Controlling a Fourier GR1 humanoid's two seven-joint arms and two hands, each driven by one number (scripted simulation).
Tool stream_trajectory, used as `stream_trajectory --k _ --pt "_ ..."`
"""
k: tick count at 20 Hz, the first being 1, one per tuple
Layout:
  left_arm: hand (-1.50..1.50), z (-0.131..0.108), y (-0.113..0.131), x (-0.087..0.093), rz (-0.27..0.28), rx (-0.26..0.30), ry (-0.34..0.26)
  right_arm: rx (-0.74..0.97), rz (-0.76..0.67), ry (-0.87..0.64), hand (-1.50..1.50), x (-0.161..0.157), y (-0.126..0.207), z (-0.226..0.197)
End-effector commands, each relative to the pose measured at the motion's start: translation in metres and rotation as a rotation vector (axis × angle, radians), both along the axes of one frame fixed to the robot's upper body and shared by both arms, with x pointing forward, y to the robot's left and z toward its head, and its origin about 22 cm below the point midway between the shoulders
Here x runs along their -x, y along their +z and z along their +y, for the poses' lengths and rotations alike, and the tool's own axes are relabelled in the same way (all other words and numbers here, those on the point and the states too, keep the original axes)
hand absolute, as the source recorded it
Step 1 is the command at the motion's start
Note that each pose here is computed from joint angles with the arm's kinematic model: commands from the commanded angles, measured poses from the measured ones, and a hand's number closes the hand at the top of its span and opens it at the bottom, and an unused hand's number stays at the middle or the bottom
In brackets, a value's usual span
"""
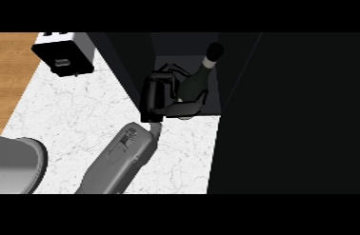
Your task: Pick up the wine, place it into the cabinet and close the cabinet
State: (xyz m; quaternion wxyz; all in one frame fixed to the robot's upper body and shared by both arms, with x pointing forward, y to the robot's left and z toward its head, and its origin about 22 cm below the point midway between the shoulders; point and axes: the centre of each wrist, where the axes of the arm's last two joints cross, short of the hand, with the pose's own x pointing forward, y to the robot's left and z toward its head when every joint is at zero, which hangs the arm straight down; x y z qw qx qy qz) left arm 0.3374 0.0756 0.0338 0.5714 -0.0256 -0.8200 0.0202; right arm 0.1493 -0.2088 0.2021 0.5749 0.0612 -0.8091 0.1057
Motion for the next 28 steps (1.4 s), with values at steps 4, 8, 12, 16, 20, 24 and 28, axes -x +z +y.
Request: stream_trajectory --k 4,8,12,16,20,24,28 --pt "1.50 0.014 -0.012 -0.022 0.017 0.000 0.039 -0.037 -0.024 0.002 -1.50 0.021 0.010 0.002" --pt "1.50 0.018 -0.011 -0.031 0.053 0.015 0.012 -0.063 -0.038 0.017 -1.50 0.020 0.014 0.002" --pt "1.50 0.014 -0.014 -0.031 0.076 0.018 0.002 -0.026 -0.031 0.019 -1.50 0.022 0.007 -0.006" --pt "1.50 0.006 0.021 -0.058 0.091 -0.011 0.017 -0.051 -0.033 0.028 -1.50 0.021 0.012 -0.005" --pt "1.50 0.021 0.003 -0.070 0.109 -0.011 0.025 -0.057 -0.037 0.041 -1.50 0.030 0.001 -0.002" --pt "1.50 0.018 0.007 -0.082 0.071 -0.023 0.054 -0.031 -0.017 0.050 -1.50 0.006 0.004 -0.003" --pt "1.50 0.017 0.004 -0.084 0.012 -0.092 0.106 -0.060 -0.048 0.039 -1.50 0.012 0.012 0.007"
